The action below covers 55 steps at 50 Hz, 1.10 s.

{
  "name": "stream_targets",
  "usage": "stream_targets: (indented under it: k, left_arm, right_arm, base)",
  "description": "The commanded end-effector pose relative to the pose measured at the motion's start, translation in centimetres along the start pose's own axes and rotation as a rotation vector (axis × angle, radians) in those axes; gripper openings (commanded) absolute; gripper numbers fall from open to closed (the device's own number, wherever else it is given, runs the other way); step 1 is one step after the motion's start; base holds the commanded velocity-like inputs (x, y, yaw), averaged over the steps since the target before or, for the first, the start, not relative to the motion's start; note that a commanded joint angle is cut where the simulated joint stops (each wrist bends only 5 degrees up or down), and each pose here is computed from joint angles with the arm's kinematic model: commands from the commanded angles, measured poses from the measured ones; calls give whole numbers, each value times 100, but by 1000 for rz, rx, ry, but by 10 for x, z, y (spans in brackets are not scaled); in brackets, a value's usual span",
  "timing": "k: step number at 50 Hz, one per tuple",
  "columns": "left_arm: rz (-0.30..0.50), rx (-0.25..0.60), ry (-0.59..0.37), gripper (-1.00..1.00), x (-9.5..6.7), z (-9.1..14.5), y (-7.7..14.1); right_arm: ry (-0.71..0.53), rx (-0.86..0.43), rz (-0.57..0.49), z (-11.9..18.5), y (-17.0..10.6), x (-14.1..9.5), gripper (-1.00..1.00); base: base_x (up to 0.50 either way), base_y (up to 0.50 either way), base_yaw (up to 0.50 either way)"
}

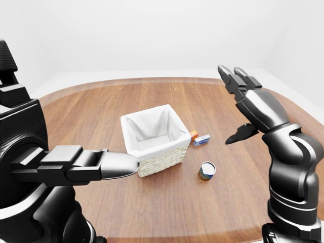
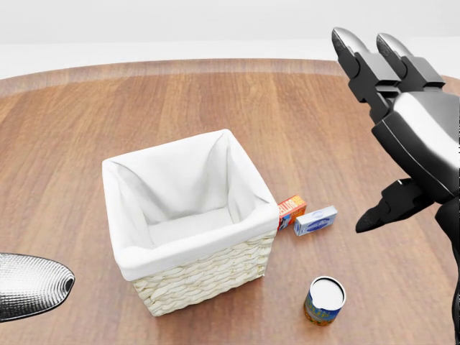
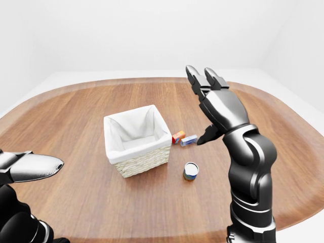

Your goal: Pick up the alphabet soup and put it in the basket.

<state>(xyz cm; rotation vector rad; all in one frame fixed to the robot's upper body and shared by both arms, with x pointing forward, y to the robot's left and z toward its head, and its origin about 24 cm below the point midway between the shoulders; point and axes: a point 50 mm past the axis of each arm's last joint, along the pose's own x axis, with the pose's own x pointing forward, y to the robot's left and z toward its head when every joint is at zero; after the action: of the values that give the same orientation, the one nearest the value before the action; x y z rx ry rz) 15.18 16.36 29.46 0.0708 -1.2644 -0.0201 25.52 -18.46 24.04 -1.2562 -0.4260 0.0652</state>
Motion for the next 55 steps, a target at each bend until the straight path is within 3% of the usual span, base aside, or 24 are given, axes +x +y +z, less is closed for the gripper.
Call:
stream_targets:
  k: [1,9,18,24,30,36,42,47,55]
  left_arm:
    - [-8,9,4,100,-1,0,-1]
    - [-8,8,-5,100,-1,2,-2]
    - [-11,14,0,100,-1,1,-1]
    - [-16,17,-8,100,-1,3,-2]
    - [-18,20,7,100,-2,1,-2]
    - [-1,31,-31,100,-1,8,1]
    - [17,16,29,100,1,-8,1]
    - [37,5,7,100,2,-4,4]
    - [44,-4,-9,100,2,0,3]
  right_arm:
    - [171,-115,47,-18,3,2,100]
    - [192,-143,57,-23,1,5,100]
    - [206,-89,131,-22,27,3,100]
    - [259,-59,239,-28,59,-4,100]
    - [287,-38,257,-31,77,-8,100]
    - [285,-45,276,-24,84,-12,100]
    - [287,-51,294,-25,90,-5,100]
    - [291,-65,298,-25,93,-3,100]
    - [302,-92,340,-32,115,-11,100]
  base:
    - [0,0,0]
    - [0,0,0]
    - [0,0,0]
    - [0,0,0]
    - [0,0,0]
    - [0,0,0]
    - [0,0,0]
    - [0,0,0]
    - [0,0,0]
